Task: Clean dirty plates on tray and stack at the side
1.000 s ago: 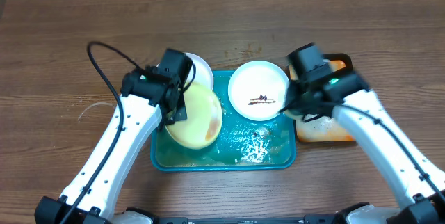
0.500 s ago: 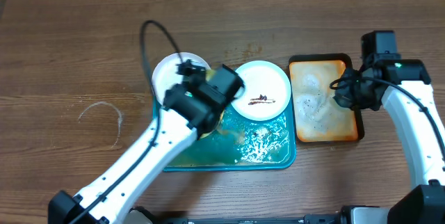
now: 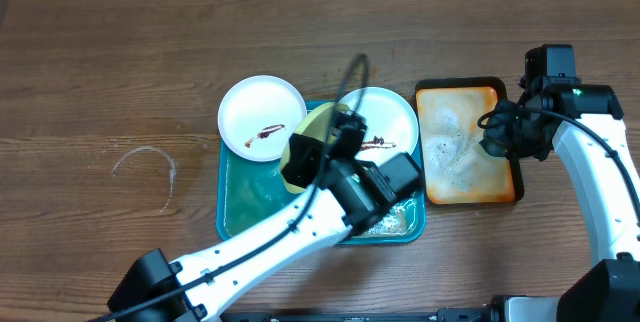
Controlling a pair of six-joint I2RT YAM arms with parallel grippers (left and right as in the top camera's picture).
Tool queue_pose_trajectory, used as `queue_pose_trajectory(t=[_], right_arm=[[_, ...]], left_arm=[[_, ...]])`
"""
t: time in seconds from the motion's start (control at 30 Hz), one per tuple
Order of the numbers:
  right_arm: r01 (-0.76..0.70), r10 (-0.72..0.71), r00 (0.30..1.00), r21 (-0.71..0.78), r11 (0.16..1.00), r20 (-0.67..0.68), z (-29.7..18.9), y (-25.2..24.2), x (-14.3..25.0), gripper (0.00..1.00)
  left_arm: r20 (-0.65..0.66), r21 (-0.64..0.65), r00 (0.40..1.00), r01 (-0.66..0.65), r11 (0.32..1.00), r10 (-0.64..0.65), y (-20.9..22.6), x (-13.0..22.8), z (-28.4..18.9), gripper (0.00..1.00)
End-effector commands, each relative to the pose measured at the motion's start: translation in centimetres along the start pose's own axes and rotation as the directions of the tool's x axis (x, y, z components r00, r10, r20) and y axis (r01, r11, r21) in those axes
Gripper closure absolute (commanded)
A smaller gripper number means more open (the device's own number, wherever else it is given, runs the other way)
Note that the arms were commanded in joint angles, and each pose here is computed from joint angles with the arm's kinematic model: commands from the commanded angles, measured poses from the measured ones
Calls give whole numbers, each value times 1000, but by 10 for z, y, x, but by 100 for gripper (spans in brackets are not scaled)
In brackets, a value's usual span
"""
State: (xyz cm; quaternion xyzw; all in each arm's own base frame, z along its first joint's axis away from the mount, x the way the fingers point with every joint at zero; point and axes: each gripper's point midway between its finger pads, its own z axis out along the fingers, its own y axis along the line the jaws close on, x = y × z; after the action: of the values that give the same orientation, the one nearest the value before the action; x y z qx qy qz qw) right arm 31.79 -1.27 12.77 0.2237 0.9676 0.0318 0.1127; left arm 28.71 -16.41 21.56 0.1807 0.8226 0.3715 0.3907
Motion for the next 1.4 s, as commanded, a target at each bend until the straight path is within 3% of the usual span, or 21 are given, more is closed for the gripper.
queue_pose_trajectory(t=[0.0,0.33,0.47,0.67,0.8,1.03,1.2,1.37], right_arm=[[9,-8,1000,-11,1000,11,-3,2,-4,96],[33,-33,999,-24,999,10,-3,5,-4,96],[121,-119,993,-83,989,22,-3,16,-7,96],[186,-185,982,-89,978,25,8,19,-12,96],[259,-262,965,-134,957,-5,31,27,-7,96],[242,-255,959,-116,963,-120,81,18,9,96],[232,-248,948,-103,967,-199,107,13,20,96],[221,-238,944,-97,970,-227,118,11,25,96]], left_arm=[[97,-103,995,30,994,-20,14,-15,-8,96],[99,-99,995,28,995,-18,13,-15,-9,96],[94,-93,995,27,995,-18,12,-15,-9,96],[-118,74,986,124,990,-115,-12,19,5,96],[-293,61,927,262,963,-234,-4,48,16,96],[-489,61,803,422,905,-341,9,74,30,96],[-633,37,676,514,857,-378,14,94,49,96],[-705,124,618,592,797,-349,12,94,71,96]])
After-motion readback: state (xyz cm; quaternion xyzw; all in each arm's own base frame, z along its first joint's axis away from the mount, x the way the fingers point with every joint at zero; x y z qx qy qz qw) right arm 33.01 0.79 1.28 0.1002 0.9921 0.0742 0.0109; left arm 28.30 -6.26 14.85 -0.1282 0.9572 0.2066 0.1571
